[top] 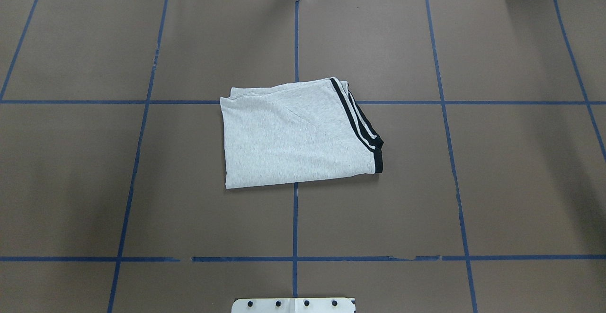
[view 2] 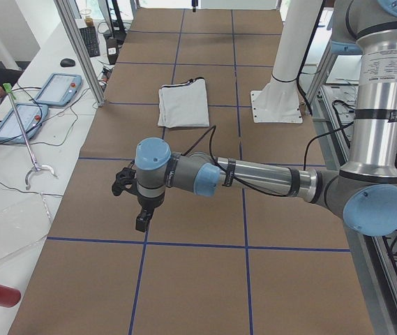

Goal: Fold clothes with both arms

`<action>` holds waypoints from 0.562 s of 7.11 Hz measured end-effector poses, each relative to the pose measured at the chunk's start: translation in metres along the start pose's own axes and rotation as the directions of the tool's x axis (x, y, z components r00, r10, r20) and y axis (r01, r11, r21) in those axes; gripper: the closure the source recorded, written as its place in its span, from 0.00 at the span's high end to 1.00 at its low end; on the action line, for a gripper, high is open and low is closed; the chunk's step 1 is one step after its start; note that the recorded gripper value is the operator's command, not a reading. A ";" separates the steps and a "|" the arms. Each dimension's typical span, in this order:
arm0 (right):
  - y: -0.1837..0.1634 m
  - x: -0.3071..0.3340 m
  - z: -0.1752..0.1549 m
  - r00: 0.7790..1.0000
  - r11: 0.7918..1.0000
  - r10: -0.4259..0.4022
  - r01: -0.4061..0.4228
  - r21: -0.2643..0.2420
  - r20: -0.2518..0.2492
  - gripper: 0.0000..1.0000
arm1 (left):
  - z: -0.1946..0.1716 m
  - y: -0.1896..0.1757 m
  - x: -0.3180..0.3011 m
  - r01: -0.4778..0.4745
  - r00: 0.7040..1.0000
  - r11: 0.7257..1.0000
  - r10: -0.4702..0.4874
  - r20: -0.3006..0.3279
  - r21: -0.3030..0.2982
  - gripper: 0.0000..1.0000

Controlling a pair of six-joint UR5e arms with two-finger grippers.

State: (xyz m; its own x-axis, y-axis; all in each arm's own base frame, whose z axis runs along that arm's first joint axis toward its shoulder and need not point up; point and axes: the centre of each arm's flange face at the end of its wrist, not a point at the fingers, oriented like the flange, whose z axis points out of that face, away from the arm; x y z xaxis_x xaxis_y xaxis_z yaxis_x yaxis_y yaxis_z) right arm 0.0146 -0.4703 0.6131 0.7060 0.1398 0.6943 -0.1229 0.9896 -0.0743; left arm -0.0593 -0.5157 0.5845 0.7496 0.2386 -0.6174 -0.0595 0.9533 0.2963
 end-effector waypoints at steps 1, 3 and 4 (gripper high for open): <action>0.000 0.000 0.001 1.000 1.000 -0.002 0.002 -0.001 0.000 1.00 | 0.000 0.001 -0.001 0.002 1.000 1.000 -0.002 0.000 -0.001 1.00; 0.000 -0.001 0.001 1.000 1.000 -0.003 0.003 -0.002 0.001 1.00 | 0.001 0.002 -0.001 0.003 1.000 1.000 -0.003 -0.001 -0.003 1.00; 0.001 0.000 0.001 1.000 1.000 -0.001 0.001 -0.004 0.005 1.00 | 0.001 0.002 -0.001 0.003 1.000 1.000 -0.003 -0.001 -0.004 1.00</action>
State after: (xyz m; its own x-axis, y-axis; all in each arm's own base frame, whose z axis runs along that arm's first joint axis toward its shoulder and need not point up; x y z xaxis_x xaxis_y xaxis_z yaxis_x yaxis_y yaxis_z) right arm 0.0132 -0.4697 0.6138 0.7027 0.1383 0.6979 -0.1190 0.9900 -0.0763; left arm -0.0593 -0.5140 0.5863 0.7493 0.2358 -0.6188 -0.0596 0.9547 0.2917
